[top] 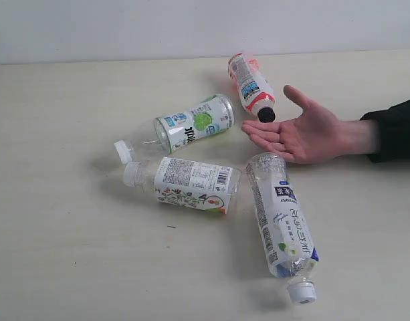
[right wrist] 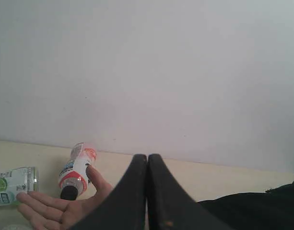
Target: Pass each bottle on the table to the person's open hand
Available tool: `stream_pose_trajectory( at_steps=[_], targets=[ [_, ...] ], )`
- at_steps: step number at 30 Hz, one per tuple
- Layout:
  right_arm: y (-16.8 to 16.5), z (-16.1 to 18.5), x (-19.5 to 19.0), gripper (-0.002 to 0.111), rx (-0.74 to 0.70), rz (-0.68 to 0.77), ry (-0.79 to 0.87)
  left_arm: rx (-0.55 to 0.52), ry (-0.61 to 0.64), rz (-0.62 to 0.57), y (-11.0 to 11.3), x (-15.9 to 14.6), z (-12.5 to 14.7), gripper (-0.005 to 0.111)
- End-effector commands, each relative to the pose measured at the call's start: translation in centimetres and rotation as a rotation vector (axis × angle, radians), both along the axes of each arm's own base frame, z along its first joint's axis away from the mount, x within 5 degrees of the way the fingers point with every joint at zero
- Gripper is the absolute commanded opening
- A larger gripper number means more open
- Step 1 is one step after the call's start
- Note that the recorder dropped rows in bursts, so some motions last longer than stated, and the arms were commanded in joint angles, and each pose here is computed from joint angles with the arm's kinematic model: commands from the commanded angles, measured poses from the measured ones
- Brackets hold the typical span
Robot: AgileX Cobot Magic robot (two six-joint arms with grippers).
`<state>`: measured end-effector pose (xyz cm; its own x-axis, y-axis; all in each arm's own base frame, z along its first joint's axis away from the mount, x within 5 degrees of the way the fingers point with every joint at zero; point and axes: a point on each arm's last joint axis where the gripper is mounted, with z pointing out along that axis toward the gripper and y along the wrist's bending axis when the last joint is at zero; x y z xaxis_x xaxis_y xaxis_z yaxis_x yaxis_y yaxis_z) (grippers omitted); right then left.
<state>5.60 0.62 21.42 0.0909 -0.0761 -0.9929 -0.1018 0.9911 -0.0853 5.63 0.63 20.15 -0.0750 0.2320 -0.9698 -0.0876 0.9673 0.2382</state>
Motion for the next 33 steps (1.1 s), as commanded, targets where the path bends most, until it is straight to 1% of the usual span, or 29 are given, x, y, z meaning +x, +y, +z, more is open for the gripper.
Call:
stream_pose_trajectory(
  at_steps=[1, 6, 8, 9, 10, 12, 13, 14, 16, 17, 18, 19, 20, 21, 22, 23, 24, 26, 28, 32, 33],
  targets=[
    [0.0, 0.0, 0.0, 0.000, 0.002, -0.005, -0.014, 0.001, -0.011, -0.005, 0.0, 0.0, 0.0, 0.000],
    [-0.2, 1.7, -0.3, 0.000, 0.040, -0.012, -0.200, 0.001, -0.011, -0.005, 0.0, 0.0, 0.0, 0.000],
    [-0.3, 2.7, -0.7, 0.000, 0.122, 0.000, -0.311, 0.001, -0.011, -0.005, 0.0, 0.0, 0.0, 0.000],
    [-0.3, 3.3, -1.0, 0.000, 0.205, 0.021, -0.372, 0.001, -0.011, -0.005, 0.0, 0.0, 0.0, 0.000],
    [-0.3, 3.5, -1.1, 0.000, 0.261, 0.038, -0.399, 0.001, -0.011, -0.005, 0.0, 0.0, 0.0, 0.000],
    [-0.3, 3.6, -1.1, 0.000, 0.362, 0.070, -0.392, 0.001, -0.011, -0.005, 0.0, 0.0, 0.0, 0.000],
    [-0.4, 3.7, -1.2, 0.000, 0.384, 0.079, -0.410, 0.001, -0.011, -0.005, 0.0, 0.0, 0.0, 0.000],
    [-0.5, 4.2, -1.5, 0.000, 0.471, 0.110, -0.461, 0.001, -0.011, -0.005, 0.0, 0.0, 0.0, 0.000],
    [-0.9, 4.9, -2.0, 0.000, 0.712, 0.187, -0.539, 0.001, -0.011, -0.005, 0.0, 0.0, 0.0, 0.000],
    [-1.0, 5.2, -2.2, 0.000, 0.721, 0.188, -0.562, 0.001, -0.011, -0.005, 0.0, 0.0, 0.0, 0.000],
    [-1.0, 6.5, -2.5, 0.000, 0.718, 0.198, -0.569, 0.001, -0.011, -0.005, 0.0, 0.0, 0.0, 0.000],
    [-0.8, 7.5, -2.5, 0.000, 0.695, 0.200, -0.540, 0.001, -0.011, -0.005, 0.0, 0.0, 0.0, 0.000],
    [-0.5, 8.5, -2.3, 0.000, 0.687, 0.208, -0.485, 0.001, -0.011, -0.005, 0.0, 0.0, 0.0, 0.000],
    [-0.1, 9.8, -1.9, 0.000, 0.640, 0.216, -0.409, 0.001, -0.011, -0.005, 0.0, 0.0, 0.0, 0.000],
    [0.4, 11.4, -1.4, 0.000, 0.561, 0.222, -0.338, 0.001, -0.011, -0.005, 0.0, 0.0, 0.0, 0.000],
    [0.8, 13.0, -1.1, 0.000, 0.487, 0.241, -0.321, 0.001, -0.011, -0.005, 0.0, 0.0, 0.0, 0.000],
    [1.4, 14.0, 0.0, 0.000, 0.354, 0.255, -0.269, 0.001, -0.011, -0.005, 0.0, 0.0, 0.0, 0.000],
    [2.2, 15.5, 2.7, 0.000, 0.254, 0.255, -0.146, 0.001, -0.009, -0.006, 0.0, 0.0, 0.0, 0.000],
    [3.1, 15.4, 6.4, 0.000, 0.179, 0.238, -0.004, 0.001, -0.008, -0.006, 0.0, 0.0, 0.0, 0.000],
    [4.9, 14.6, 10.7, 0.000, 0.063, 0.267, 0.127, 0.001, -0.008, -0.006, 0.0, 0.0, 0.0, 0.000],
    [5.4, 14.0, 12.1, 0.000, 0.000, 0.263, 0.163, 0.001, -0.008, -0.006, 0.0, 0.0, 0.0, 0.000]
  ],
)
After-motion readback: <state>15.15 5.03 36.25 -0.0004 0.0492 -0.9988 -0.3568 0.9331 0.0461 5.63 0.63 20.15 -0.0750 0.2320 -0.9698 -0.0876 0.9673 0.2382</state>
